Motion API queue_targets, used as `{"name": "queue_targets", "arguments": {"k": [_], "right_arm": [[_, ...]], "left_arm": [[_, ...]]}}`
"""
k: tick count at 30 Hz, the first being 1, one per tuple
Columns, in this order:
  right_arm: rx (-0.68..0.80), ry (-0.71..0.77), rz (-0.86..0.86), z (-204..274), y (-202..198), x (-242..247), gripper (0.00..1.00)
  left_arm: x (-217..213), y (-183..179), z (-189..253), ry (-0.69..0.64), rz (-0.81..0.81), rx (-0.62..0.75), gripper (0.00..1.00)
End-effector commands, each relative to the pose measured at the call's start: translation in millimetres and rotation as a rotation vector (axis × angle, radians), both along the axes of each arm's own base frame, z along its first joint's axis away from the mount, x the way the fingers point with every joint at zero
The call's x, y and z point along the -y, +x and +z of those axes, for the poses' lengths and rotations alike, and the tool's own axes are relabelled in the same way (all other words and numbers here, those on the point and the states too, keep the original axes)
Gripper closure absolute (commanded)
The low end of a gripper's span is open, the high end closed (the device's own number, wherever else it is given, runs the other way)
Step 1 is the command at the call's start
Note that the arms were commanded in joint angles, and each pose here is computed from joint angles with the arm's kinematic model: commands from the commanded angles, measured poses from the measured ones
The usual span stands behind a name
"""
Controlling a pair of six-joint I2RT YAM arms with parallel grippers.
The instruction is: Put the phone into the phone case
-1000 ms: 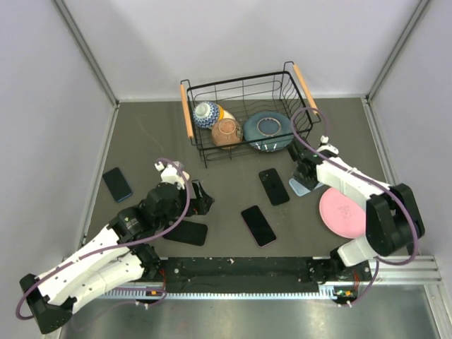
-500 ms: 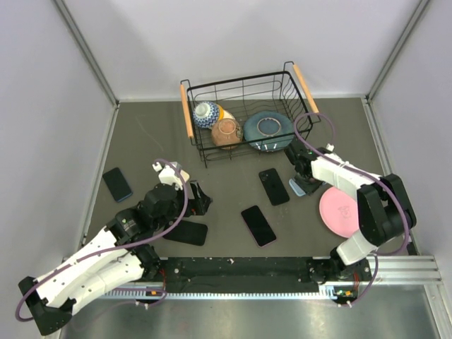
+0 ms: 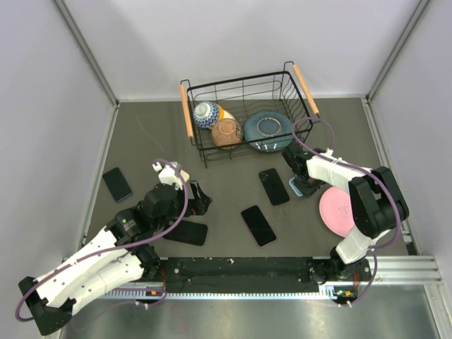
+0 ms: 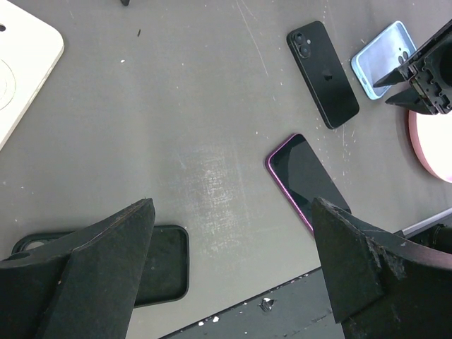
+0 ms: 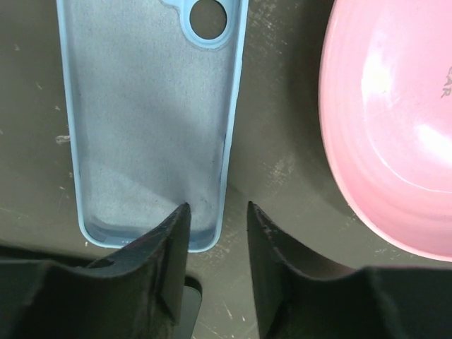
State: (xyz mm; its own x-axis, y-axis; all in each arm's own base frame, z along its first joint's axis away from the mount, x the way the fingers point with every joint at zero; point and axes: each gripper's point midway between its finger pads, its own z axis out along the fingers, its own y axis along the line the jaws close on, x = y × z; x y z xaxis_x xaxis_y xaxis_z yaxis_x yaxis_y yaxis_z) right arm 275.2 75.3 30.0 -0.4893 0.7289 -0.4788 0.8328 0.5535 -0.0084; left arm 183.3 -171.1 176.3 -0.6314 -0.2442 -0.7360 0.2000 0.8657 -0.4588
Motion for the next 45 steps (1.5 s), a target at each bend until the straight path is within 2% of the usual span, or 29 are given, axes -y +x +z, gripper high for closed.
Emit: {"name": "queue_targets", "arguments": {"k": [1,4,7,8,15,20,27,33,35,38,41,45], "right_arm": [[-0.008,0.014,-0.019,-10.0,2.3,-1.6,0.66],[0.009,0.007,-0.016,-7.1,3.7,0.9,0.81],[0.063,-0.013,0.019,11.7,9.3,5.2,0.97],[0.102,-0.007,0.027,24.1,12.5,5.6,1.0],[0.262,-0.016,0.131,87.2,20.1,11.1,1.0],[0.328,-0.052,0.271,123.2,19.6,6.9,1.0],[0.422,-0.019,0.511,155.5,0.8,-32.6,1.0],[0.491,0.226,0.883,152.9,-32.9,-133.7,1.0],[0.588,0.304,0.996,163.5,-42.8,-174.6,1.0],[0.624,0.389,1.092,155.1,-56.8,-215.2,1.0],[0.569,0.386,1.167,132.4,-67.5,-243.9,1.0],[0.486,0.359,1.185,98.3,-74.3,-264.5,1.0]], "left_arm": [[-2.4,2.9,0.1,0.011,0.008,0.016,0.03],[-1.0,3.3,1.8,0.007,0.007,0.015,0.04],[0.2,3.7,4.6,0.008,0.0,0.016,0.04],[0.5,3.1,4.9,0.012,-0.007,0.016,0.04],[5.9,-1.8,6.2,0.012,-0.049,-0.001,0.04],[12.4,-2.9,16.0,-0.014,-0.085,0.015,0.06],[1.6,2.4,16.7,0.059,-0.049,0.01,0.06],[-8.4,5.9,27.6,0.059,0.004,0.026,0.06],[-17.0,6.7,29.4,0.058,0.053,0.017,0.05],[-18.6,6.1,31.0,0.048,0.054,0.015,0.06],[-19.3,4.3,28.5,0.049,0.051,0.008,0.06],[-21.5,1.4,21.0,0.05,0.05,0.0,0.07]]}}
